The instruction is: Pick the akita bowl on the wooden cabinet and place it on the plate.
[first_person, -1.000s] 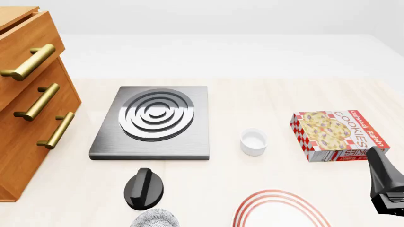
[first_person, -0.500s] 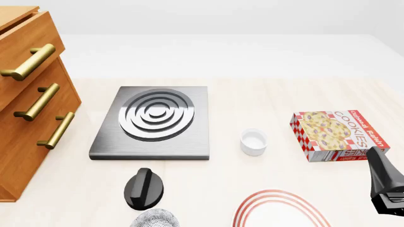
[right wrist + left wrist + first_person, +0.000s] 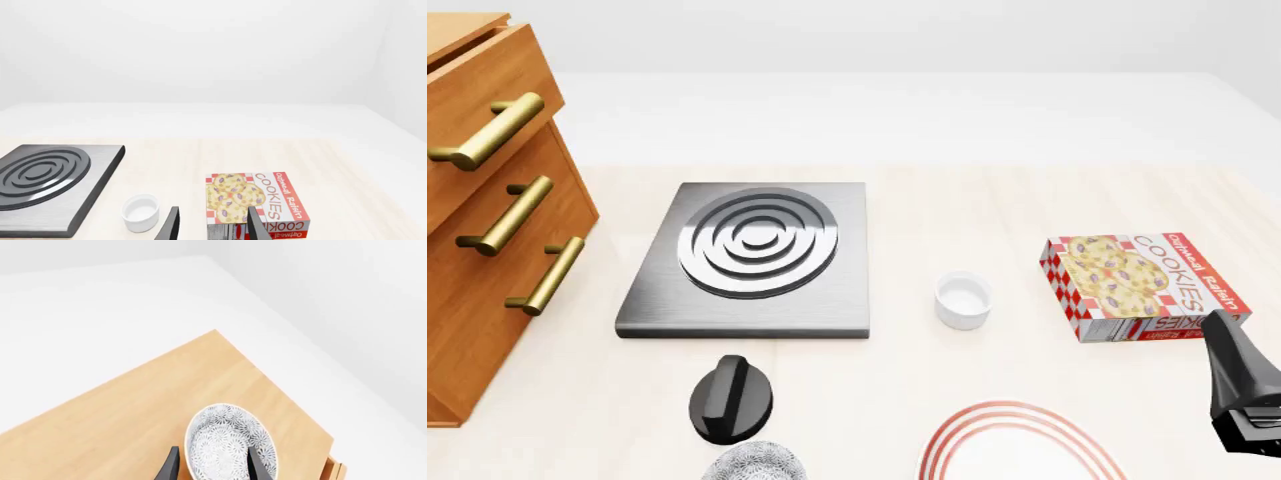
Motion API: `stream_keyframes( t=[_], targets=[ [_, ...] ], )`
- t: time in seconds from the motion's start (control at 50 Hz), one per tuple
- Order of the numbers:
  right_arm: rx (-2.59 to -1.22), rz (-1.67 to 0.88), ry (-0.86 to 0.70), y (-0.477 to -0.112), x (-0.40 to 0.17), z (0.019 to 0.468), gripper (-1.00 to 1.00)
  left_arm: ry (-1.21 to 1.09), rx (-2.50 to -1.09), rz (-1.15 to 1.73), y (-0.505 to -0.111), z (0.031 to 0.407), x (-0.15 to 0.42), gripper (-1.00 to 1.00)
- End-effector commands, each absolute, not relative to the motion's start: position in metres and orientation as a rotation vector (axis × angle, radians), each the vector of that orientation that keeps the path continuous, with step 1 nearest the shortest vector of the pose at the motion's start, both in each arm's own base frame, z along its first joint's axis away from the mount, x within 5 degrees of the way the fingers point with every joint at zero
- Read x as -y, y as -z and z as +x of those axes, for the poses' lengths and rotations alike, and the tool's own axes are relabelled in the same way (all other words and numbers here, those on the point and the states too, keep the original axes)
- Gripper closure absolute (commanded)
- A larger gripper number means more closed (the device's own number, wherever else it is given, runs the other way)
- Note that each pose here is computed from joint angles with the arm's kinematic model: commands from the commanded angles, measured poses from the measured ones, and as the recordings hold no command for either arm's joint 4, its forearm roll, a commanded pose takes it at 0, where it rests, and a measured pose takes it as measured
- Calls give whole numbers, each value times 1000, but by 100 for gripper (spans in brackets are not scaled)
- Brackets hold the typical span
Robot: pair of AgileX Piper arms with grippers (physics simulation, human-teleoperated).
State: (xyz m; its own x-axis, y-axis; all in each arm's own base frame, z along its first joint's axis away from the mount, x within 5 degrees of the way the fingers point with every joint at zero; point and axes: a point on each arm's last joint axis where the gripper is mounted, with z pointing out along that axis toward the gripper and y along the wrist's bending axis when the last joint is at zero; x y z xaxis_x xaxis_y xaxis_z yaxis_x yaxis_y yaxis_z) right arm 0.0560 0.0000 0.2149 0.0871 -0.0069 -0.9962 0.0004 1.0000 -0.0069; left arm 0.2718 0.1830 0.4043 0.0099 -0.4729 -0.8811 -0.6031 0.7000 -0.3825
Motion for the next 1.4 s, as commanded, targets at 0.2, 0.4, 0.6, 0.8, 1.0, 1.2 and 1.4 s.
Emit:
stream_keyframes(
  t=[0.2,0.4,0.6,0.8,1.0,1.2,1.4],
  targets=[
    [-1484,-6,5,-214,0,56,-100,-139,-1622,-856,-409,268,-177,100],
    [-1484,-6,5,-214,0,56,-100,-149,-1582,-816,-425,253,-166,100],
    [-1484,-6,5,-214,0,56,-100,-91,-1538,-861,-443,241,-155,100],
    [-1484,-6,5,-214,0,56,-100,-20,-1472,-951,-459,225,-150,100],
    [-1484,-6,5,-214,0,56,-100,37,-1435,-974,-470,214,-137,100],
    [-1483,-6,5,-214,0,56,-100,122,-1429,-962,-477,205,-115,100],
    [-1484,-6,5,-214,0,56,-100,207,-1425,-947,-485,196,-94,100]
  ],
)
